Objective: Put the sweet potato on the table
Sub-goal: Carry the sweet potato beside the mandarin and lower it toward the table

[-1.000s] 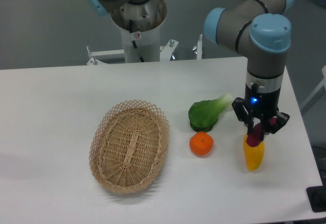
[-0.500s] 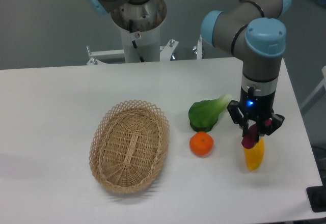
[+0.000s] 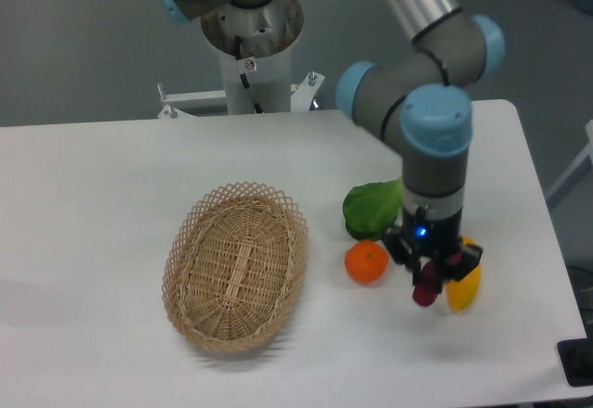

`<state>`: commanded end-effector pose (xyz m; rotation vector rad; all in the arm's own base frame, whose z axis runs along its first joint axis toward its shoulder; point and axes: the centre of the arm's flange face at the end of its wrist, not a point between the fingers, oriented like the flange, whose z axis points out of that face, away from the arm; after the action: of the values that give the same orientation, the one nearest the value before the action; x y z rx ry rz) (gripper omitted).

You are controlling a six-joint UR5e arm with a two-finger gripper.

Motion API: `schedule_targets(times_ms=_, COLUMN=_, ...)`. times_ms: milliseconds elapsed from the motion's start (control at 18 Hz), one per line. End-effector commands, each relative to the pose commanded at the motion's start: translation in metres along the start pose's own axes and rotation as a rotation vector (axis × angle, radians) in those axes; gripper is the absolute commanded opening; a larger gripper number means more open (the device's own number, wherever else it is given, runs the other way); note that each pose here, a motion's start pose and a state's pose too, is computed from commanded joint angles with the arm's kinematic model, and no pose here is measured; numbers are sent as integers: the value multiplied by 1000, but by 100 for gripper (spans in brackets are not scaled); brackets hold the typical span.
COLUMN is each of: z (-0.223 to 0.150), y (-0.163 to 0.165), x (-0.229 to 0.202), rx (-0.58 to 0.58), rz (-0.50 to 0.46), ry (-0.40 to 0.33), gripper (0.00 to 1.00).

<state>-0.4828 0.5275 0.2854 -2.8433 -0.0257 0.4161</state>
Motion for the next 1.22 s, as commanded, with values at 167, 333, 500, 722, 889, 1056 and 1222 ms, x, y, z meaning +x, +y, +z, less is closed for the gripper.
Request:
schedule_targets(times_ms=167, z=15, y=-6, x=14, rx=-7, rz=-75, ry=17, gripper=30)
schedule_targets(times_ms=333, z=23, y=-15, x=30, rx=-30, rz=-205, ry=15, gripper=30)
schedule_targets(times_ms=500, z=33, y=-24, x=51, rx=-72, rz=-292, ry=-3, gripper=30)
schedule_targets(times_ms=722, z=50, y=-26, x=67, rx=-127, rz=-280, ry=-27, gripper=30)
schedule_targets(times_ms=889, z=57, y=-32, x=83, rx=-146, rz=-270, ry=-28, gripper=31)
schedule_targets(times_ms=1056, z=60, y=-37, x=93, rx=-162, rz=-268, ry=-44, gripper=33)
schedule_targets(times_ms=1222, z=63, y=-36, x=94, rx=-165, rz=-266, ry=-43, gripper=36)
